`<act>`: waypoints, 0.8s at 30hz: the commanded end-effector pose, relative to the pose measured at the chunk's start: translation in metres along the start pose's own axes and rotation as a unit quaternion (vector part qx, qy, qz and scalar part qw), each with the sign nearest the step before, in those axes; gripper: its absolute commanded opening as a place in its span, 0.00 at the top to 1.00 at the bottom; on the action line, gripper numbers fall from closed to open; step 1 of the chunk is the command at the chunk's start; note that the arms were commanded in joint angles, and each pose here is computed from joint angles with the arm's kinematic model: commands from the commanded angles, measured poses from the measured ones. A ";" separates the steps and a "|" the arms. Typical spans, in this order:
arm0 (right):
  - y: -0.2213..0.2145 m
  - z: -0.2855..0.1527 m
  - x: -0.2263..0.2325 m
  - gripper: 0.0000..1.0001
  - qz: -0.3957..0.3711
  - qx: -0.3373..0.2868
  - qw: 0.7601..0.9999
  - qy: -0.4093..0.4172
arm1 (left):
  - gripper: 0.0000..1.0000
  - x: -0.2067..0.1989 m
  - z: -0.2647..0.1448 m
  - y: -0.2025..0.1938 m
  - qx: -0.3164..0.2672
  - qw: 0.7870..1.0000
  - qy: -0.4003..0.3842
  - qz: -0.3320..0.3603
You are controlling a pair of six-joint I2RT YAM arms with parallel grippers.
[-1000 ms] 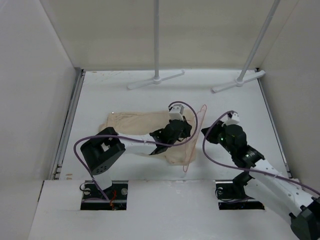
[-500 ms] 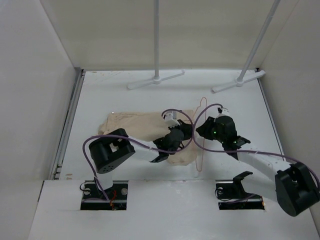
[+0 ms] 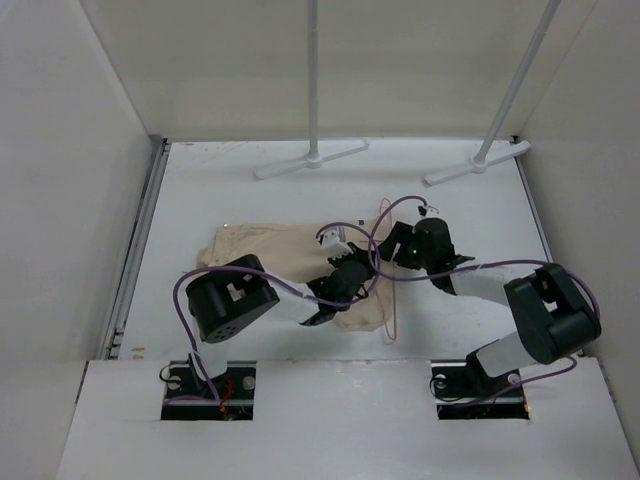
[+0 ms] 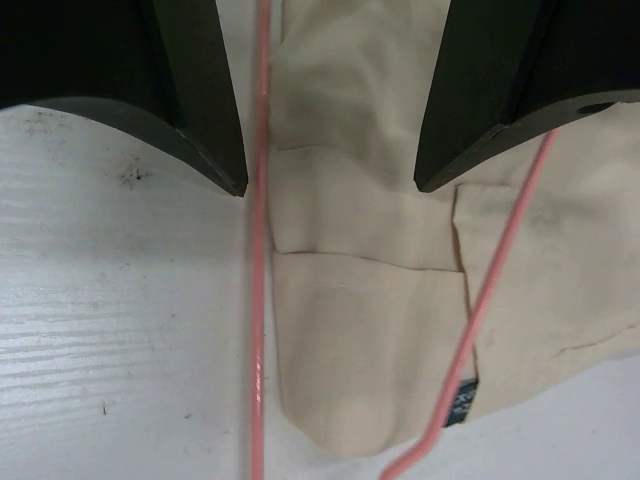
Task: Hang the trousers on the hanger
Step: Place trousers on hanger
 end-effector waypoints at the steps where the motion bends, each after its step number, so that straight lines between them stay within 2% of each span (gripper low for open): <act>1: 0.006 0.007 0.006 0.28 -0.005 -0.021 0.999 0.030 | 0.98 0.000 0.005 0.008 -0.027 0.999 0.013 -0.017; 5: 0.008 0.010 0.011 0.31 -0.007 -0.018 0.999 0.038 | 0.98 0.006 0.008 0.003 -0.017 0.999 0.017 -0.021; 8: 0.010 0.012 0.009 0.36 -0.004 -0.022 1.000 0.021 | 0.98 0.009 0.011 0.002 -0.010 0.999 0.017 -0.028; 13: 0.021 -0.014 0.022 0.33 -0.053 -0.078 0.996 -0.005 | 0.98 0.011 0.012 -0.002 -0.001 0.999 0.013 -0.036; 17: 0.021 -0.013 0.028 0.33 -0.060 -0.058 0.997 0.008 | 0.97 0.011 0.013 -0.002 0.000 0.999 0.013 -0.036; 24: 0.003 0.017 0.020 0.35 -0.049 -0.019 0.999 -0.014 | 0.97 0.019 0.010 -0.003 0.003 0.999 0.020 -0.036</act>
Point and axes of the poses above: each gripper's point midway between its finger pads, its own z axis out along the fingers, its own x axis along the line the jaws close on, y = z × x, the point moved 9 cm from there along -z, back along the fingers, and after that the axes turned 9 degrees about z, right-handed, at the moved point
